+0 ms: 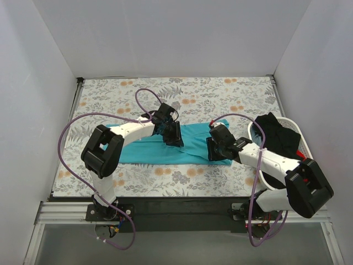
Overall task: Fold and stack the t-shirts
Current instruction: Fold the tshirt
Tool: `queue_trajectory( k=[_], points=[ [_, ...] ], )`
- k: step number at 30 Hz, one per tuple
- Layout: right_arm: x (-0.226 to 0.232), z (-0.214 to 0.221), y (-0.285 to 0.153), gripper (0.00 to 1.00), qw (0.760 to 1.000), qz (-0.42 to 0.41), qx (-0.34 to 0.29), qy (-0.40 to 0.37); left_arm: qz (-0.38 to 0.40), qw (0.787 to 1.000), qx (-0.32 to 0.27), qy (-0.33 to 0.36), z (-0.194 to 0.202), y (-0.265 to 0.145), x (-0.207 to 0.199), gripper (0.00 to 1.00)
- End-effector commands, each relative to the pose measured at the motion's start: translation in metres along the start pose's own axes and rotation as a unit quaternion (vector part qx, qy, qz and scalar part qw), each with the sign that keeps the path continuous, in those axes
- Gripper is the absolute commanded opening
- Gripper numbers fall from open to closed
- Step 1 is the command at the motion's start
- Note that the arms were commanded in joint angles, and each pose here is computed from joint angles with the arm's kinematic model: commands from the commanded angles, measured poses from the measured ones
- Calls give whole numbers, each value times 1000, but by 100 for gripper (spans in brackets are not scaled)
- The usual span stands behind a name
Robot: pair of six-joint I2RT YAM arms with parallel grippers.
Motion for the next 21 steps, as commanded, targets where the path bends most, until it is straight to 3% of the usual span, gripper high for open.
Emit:
queue_trajectory(
  k=[1,16,21],
  points=[
    [0,3,-2,45,1000,6,-4,9,9,1000,-15,12,-4,-5,-5,25],
    [2,12,17,45,1000,13,18,11,12,1000,-17,18,-5,-7,-7,25],
    [2,5,17,31,1000,18,8,14,12,1000,-18,19,-5,-9,-8,25]
  ],
)
Point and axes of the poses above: each gripper's point midway between its finger pads, its own y axis out along the fingers, its own x axis along the line the jaws close on, z = x × y, the point moved 5 cm from there along -y, back along the fingers, and after that the axes turned 9 degrees about -y, right-handed, at the moved point
